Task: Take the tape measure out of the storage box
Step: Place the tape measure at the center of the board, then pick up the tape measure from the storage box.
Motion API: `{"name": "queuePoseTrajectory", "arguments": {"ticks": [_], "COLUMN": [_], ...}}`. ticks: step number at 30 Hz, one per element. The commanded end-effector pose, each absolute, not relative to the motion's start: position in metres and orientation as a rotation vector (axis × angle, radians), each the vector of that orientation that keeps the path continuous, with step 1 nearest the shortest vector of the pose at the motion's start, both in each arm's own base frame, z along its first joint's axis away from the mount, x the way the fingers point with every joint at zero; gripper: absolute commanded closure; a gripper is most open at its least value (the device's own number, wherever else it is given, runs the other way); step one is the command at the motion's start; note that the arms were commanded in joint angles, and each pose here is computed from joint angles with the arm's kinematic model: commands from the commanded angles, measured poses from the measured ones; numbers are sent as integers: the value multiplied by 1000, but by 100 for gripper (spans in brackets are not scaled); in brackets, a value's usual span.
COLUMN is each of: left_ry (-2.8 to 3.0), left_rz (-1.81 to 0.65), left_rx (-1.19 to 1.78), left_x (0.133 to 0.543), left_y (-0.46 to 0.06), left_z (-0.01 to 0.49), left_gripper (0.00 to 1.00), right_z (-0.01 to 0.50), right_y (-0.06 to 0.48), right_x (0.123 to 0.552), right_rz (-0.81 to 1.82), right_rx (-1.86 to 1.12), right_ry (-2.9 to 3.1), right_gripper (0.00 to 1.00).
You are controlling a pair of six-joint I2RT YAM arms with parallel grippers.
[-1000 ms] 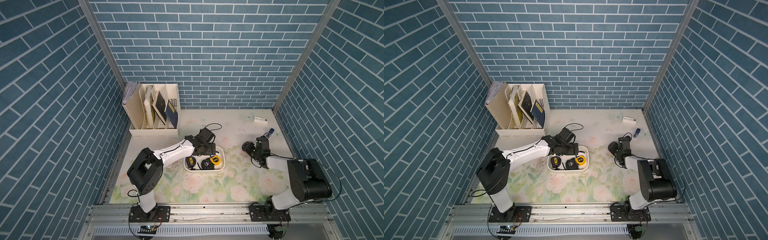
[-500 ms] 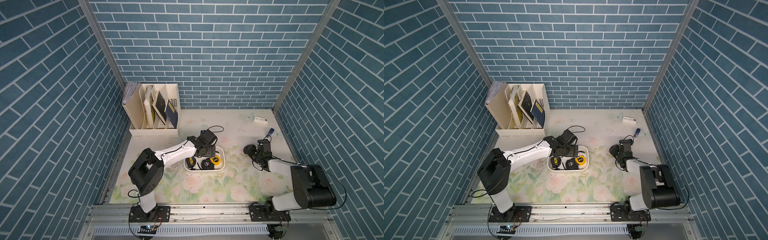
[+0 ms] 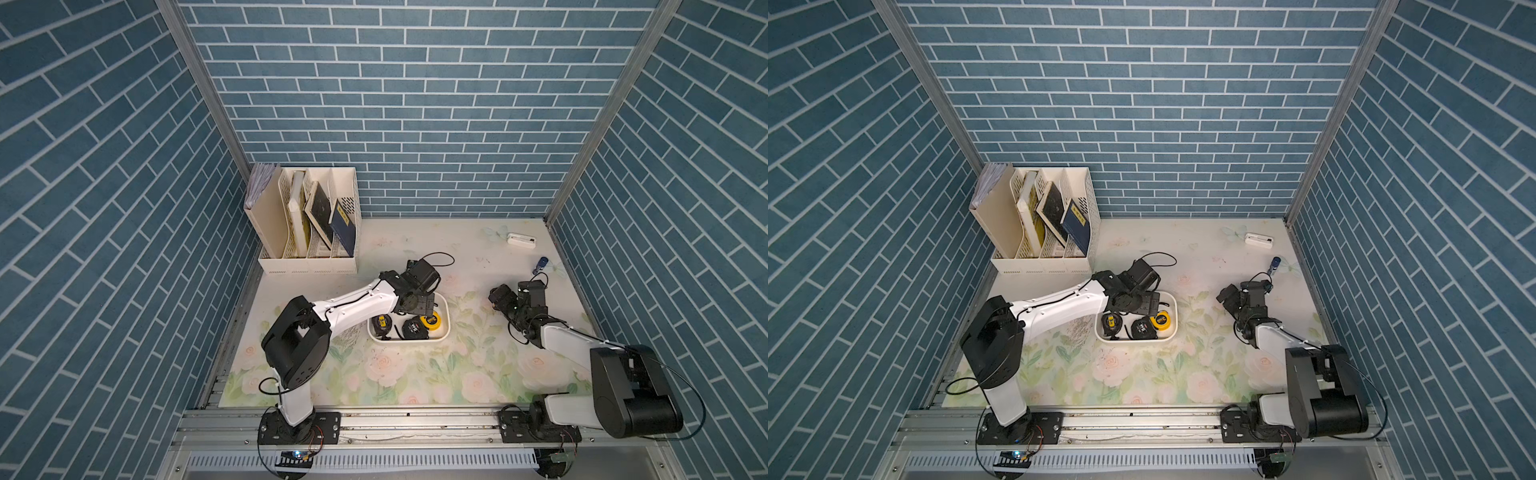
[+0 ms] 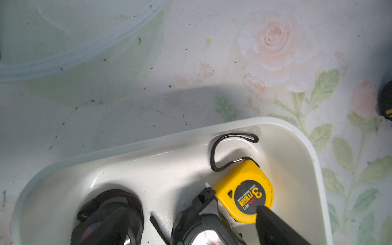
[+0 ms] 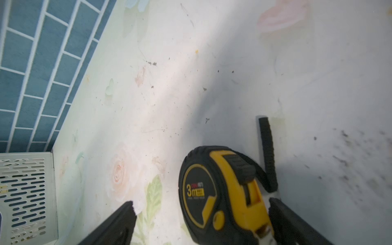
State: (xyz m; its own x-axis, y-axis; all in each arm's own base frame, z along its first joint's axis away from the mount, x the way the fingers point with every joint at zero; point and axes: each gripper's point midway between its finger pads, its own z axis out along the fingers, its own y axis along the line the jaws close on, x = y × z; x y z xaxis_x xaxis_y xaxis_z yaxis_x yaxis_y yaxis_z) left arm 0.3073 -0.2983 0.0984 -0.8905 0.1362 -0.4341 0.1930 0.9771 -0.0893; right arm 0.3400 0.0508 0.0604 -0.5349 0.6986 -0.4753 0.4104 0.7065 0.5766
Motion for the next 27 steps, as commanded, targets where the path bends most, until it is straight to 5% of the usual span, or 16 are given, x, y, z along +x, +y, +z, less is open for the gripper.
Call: {"name": "queuePoseTrajectory", "arguments": {"ticks": [1,10,27], "left_ry": [2718,2767,2870], "left_rz": [-76,-82,-36], "left_rx": [307,383,587], "left_x": [297,276,253], "left_y": [-290,-300,-300], "left_z": [92,76,61], "left_gripper": [1,0,1], "right_z": [74,124,123], "right_y": [38,22,27], "right_x": [332,321,326], "right_rz": [432,294,298], "right_rx": [832,759,702], "right_ry": [2170,2060,2071], "right_gripper": [0,0,0]}}
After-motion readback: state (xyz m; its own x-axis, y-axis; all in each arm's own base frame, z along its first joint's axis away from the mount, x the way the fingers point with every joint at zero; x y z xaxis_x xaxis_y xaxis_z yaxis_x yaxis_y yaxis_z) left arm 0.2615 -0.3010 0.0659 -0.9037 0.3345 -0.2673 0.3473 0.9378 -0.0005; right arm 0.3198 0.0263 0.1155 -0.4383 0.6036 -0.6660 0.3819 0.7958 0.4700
